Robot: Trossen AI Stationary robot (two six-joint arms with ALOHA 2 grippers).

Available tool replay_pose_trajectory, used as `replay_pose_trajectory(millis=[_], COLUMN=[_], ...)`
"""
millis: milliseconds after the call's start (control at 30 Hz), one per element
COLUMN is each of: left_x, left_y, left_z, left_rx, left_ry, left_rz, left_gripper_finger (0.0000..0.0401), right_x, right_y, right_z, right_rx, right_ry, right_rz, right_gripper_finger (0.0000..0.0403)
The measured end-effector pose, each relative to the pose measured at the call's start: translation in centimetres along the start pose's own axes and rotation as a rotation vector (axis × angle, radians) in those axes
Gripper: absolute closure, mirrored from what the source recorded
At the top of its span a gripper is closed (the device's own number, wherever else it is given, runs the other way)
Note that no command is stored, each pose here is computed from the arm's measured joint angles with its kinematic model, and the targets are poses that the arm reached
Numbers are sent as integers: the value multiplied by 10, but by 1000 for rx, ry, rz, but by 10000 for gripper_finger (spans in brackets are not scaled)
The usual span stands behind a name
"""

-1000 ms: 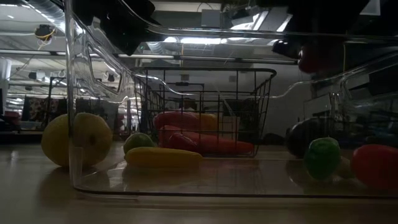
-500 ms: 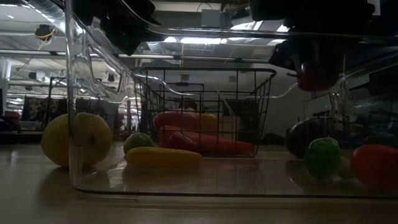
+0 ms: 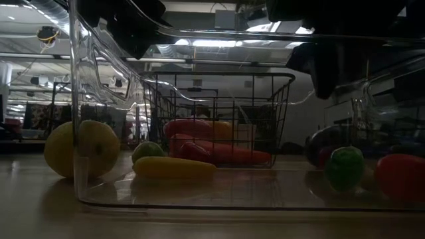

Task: Sort produce into baskets
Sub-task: Put the small red chili pepper into the transparent bin, then put the eggplant into the wire basket

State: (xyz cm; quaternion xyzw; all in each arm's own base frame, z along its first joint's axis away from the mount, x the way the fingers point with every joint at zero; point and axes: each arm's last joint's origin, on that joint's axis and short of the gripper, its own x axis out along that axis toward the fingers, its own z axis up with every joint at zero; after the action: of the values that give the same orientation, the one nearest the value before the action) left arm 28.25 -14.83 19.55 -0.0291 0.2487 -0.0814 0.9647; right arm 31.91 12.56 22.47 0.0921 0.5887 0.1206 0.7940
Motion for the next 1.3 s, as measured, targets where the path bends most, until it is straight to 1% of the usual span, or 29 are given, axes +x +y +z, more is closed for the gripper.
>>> replay_pose_trajectory(millis=[167, 267, 433, 533, 600, 733, 867, 1000, 1067, 1133, 1300], left_x=[0, 0, 2, 3, 3, 3, 3, -6, -15, -28, -63], left_y=[0, 0, 6, 9, 11, 12, 10, 6, 4, 2, -2], left_z=[0, 0, 2, 2, 3, 4, 7, 15, 22, 30, 39], left_rx=[-1, -38, -140, -237, -277, -283, -224, -179, -169, -185, -305], left_ry=[0, -1, -2, 7, 14, 4, -23, -2, 39, 101, 323], left_rz=[0, 1, 14, -9, -22, -32, -46, -50, -44, -30, 58], left_gripper_finger=[238, 227, 182, 155, 142, 131, 133, 135, 135, 136, 136], right_x=[0, 0, 0, 0, 0, 0, 0, 0, 0, 0, 0], right_y=[0, 0, 0, 0, 0, 0, 0, 0, 0, 0, 0], right_z=[0, 0, 0, 0, 0, 0, 0, 0, 0, 0, -1], right_rx=[0, 0, 5, 7, 8, 8, 8, 8, 9, 9, 9], right_ry=[0, 0, 0, 0, 1, 1, 1, 3, 5, 5, 6], right_rz=[0, 0, 0, 0, 0, 0, 0, -1, -1, -1, -2], right_gripper_finger=[205, 205, 205, 205, 205, 205, 205, 205, 205, 205, 205])
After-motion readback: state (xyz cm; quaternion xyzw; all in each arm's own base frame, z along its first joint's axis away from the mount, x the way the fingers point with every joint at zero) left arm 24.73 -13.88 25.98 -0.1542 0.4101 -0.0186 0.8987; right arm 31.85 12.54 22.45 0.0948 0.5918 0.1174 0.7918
